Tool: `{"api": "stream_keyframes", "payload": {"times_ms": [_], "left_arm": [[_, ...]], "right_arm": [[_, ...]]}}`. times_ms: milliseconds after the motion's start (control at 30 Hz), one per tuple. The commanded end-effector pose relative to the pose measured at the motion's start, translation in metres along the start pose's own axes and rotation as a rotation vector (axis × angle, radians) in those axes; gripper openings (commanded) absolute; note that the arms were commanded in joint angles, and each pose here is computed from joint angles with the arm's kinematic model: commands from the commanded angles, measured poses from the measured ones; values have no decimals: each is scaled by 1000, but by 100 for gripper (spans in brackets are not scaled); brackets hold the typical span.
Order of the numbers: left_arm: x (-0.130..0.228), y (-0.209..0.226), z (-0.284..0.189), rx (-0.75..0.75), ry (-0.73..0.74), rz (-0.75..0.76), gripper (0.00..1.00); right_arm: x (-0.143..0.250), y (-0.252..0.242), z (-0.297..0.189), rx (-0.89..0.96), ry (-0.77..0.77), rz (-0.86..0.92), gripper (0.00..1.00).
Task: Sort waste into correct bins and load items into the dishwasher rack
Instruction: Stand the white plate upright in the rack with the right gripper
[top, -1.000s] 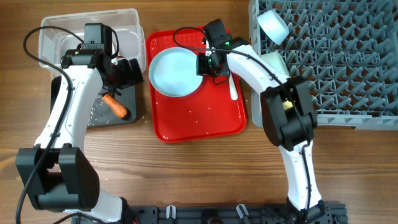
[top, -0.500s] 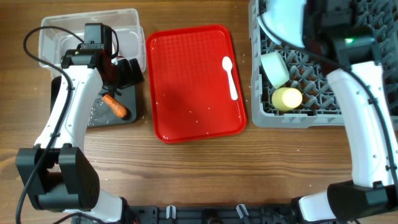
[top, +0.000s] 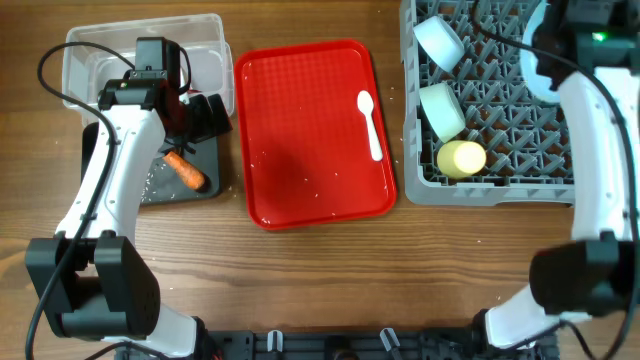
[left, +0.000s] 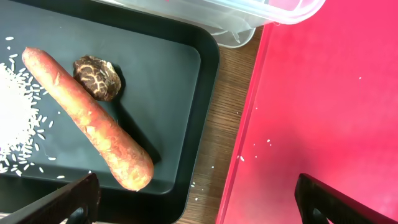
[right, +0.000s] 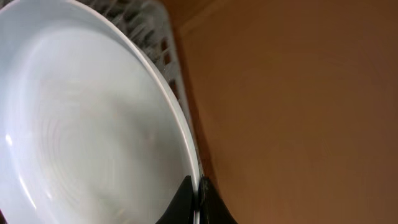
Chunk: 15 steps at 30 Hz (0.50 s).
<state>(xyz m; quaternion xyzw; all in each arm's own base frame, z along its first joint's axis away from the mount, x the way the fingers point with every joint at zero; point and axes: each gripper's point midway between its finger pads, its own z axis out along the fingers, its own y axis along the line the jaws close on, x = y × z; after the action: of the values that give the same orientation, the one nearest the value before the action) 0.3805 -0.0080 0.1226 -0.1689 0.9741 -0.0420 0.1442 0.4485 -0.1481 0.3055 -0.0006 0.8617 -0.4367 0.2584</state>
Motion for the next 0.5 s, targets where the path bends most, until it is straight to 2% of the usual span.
{"api": "stream_keyframes", "payload": {"times_ms": [0,133,267,400,467], "left_arm": [[-6,1,-10,4,-34,-10,100],[-6,1,-10,4,-34,-10,100],[-6,1,-10,4,-34,-10,100],[-6,1,-10,4,-34,-10,100],[-6,1,-10,5,-34,-10,100]], "right_arm": [[2,28,24,-3,51,-118,4],[2,48,34,-50,55,-135,4],[-3,74,33,-181,15,-145,5],[-5,81,32,-219,5,-96,27],[-5,81,32,-219,9,-62,51]]}}
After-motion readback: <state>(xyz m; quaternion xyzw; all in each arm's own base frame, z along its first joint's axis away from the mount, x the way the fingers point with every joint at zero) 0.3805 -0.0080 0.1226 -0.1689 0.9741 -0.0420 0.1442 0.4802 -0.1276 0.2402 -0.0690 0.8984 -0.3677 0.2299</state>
